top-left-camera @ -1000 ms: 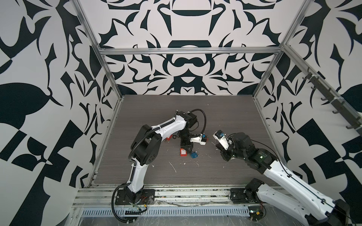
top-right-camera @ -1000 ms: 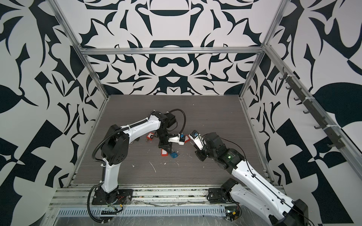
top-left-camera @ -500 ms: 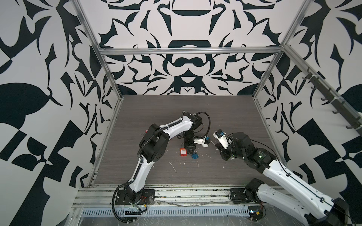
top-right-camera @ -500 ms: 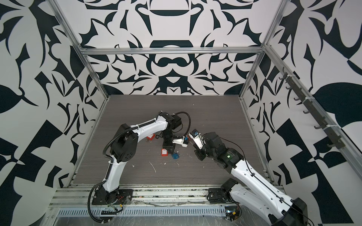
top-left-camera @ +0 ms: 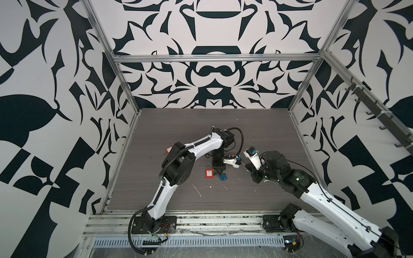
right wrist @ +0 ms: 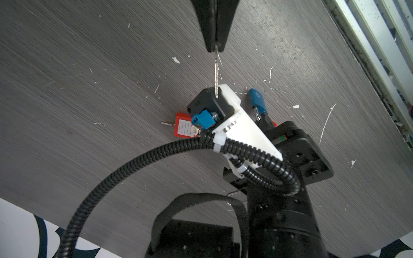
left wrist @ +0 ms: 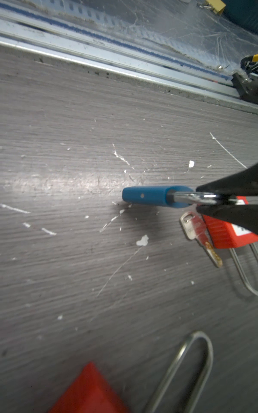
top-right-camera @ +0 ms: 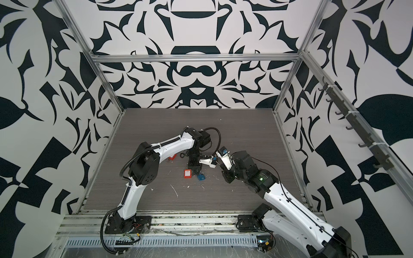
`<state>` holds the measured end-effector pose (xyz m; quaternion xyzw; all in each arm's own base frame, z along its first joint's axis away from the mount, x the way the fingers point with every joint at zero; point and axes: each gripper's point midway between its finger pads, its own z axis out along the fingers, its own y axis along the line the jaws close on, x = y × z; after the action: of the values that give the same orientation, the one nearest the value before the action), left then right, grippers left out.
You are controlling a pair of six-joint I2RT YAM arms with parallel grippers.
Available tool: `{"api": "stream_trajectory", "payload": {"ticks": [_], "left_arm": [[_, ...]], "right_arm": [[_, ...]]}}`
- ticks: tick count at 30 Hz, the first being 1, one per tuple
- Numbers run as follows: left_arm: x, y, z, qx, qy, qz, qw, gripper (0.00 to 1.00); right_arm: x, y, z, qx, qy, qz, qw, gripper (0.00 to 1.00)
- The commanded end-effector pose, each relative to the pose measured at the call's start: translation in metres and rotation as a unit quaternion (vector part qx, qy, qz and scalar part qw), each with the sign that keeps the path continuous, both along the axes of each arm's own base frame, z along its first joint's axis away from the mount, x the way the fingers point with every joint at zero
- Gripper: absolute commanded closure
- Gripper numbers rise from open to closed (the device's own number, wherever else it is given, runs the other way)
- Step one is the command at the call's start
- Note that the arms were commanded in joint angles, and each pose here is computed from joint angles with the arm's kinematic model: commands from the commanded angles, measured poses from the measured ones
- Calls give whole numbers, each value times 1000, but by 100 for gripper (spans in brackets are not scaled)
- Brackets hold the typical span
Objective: Lock with the key
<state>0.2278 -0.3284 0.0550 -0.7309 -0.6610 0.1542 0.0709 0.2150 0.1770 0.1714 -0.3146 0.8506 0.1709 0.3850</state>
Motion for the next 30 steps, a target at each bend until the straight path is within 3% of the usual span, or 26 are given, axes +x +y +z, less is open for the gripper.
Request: {"api": "stream_trajectory", "payload": {"ticks": [1, 6, 12, 21, 26, 30], "left_arm": [[7, 5, -16, 29, -8, -13, 999, 93], [17, 2, -20, 33, -28, -17, 999, 89], [32, -5, -18, 22, -60, -20, 998, 76], [52, -23, -10, -8, -95, -6, 995, 72], [78, -28, 19, -77, -123, 57, 988, 71], [111, -19, 56, -152, -163, 139, 965, 67]], "right_arm": [[-1, 3, 8, 26, 6, -9, 1000, 100], [-2, 4, 9, 37, 15, -16, 999, 100], [-3, 3, 10, 45, 19, -22, 999, 100], [-8, 3, 14, 56, 34, -28, 997, 100], [-12, 7, 18, 74, 64, -36, 995, 100], [-16, 12, 19, 76, 88, -53, 992, 100]]}}
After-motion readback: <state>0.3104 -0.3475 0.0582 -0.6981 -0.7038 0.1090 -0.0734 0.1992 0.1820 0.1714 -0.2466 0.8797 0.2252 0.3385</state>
